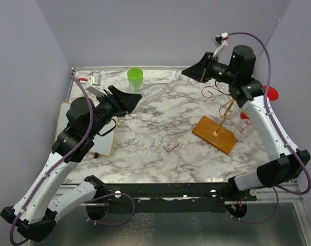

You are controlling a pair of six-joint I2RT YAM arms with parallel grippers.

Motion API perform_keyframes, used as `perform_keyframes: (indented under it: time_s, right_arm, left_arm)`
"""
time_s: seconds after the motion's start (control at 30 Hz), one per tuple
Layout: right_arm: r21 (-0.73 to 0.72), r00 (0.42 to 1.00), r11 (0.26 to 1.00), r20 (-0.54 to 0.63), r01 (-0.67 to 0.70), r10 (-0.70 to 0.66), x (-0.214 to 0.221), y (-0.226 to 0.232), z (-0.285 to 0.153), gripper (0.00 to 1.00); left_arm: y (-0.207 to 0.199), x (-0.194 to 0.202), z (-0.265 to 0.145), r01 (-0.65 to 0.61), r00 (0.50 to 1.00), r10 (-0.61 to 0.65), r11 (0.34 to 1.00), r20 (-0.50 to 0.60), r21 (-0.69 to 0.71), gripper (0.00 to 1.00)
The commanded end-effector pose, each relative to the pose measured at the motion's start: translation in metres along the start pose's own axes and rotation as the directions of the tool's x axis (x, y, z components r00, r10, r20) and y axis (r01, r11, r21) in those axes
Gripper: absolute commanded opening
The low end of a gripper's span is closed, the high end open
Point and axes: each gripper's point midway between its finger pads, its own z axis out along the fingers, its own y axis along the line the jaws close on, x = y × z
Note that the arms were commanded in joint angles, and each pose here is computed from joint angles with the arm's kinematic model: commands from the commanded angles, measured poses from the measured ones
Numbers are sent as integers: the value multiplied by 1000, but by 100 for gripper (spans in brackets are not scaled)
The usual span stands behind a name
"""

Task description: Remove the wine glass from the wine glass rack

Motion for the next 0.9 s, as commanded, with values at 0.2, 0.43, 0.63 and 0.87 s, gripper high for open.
perform_keyframes:
  time_s: [0.2, 0.43, 0.63, 0.87]
  right_arm:
    - [-40, 996, 996, 38, 79, -77, -13, 13, -6, 2]
    - [-24, 995, 996, 45, 91, -90, -11, 9, -6, 7]
    - [-22, 988, 988, 27, 152, -152, -8, 8, -10, 35]
    - [104, 950, 951, 88, 289, -299, -38, 14, -33, 72]
  left_arm:
    - [-9, 13, 11, -35, 994, 37, 999, -107, 28, 30]
    - [2, 15, 14, -53, 991, 49, 998, -122, -26, 4]
    - [9, 5, 2, -74, 993, 64, 993, -103, -95, 0]
    - [25, 13, -19, -124, 980, 90, 974, -180, -187, 0]
